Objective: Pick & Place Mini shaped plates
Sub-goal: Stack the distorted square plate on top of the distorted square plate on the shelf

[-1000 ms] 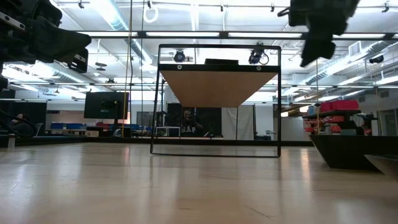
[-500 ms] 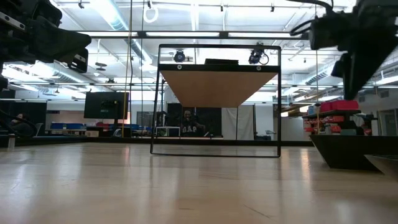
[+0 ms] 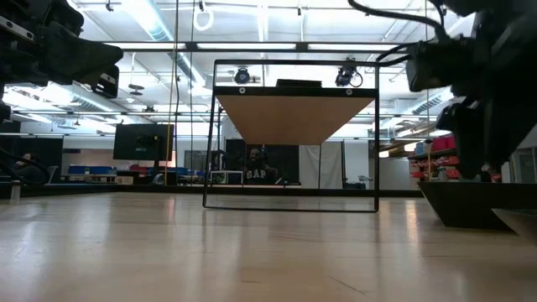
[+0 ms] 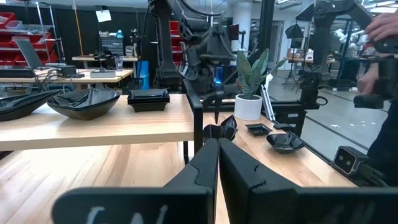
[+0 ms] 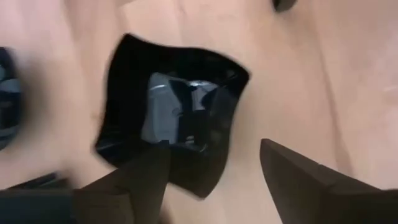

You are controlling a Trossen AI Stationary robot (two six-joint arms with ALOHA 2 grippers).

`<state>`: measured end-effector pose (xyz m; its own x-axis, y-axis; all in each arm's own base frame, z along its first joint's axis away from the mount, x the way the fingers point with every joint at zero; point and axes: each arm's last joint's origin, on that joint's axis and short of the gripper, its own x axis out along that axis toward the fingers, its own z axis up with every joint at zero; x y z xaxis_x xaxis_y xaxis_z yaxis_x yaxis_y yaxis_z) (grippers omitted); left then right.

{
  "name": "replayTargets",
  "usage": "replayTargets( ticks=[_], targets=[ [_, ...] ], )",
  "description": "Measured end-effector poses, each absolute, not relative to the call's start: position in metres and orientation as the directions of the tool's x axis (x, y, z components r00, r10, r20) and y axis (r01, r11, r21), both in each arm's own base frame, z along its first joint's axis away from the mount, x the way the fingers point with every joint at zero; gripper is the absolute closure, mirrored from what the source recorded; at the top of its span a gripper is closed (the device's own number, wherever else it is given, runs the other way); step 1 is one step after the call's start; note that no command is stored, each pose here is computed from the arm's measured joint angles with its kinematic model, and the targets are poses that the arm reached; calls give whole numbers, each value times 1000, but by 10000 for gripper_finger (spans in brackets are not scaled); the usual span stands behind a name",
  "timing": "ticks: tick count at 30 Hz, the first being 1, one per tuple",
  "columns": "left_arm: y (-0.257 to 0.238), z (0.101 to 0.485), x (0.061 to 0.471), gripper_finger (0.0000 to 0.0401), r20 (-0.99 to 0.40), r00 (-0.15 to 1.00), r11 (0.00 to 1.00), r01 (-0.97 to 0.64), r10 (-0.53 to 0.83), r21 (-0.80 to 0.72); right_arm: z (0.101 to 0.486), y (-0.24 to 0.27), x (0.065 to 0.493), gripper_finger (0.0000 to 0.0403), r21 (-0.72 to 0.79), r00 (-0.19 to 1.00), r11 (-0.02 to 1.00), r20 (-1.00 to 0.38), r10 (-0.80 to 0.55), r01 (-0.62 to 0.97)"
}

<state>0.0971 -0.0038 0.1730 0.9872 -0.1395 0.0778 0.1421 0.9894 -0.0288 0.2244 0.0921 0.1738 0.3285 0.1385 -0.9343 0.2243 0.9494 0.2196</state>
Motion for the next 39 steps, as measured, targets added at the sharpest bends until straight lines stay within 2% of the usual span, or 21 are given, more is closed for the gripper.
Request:
replayTargets(
  ticks=[7,15,22,39],
  targets=[
    [-4,173,97,383,78,987,989,142,-139,-29,163,93,230,136,168,319,961,-943,92,219],
    [-4,173,97,383,77,987,989,142,-139,-29,153,96,238,166,186,347,958,-932,102,218],
    [-4,173,97,383,78,987,989,142,-139,-29,140,93,230,207,192,320,934,-943,91,300],
    [-4,173,97,383,78,987,989,142,-139,-29,140,93,230,338,199,323,932,-941,96,303]
  ],
)
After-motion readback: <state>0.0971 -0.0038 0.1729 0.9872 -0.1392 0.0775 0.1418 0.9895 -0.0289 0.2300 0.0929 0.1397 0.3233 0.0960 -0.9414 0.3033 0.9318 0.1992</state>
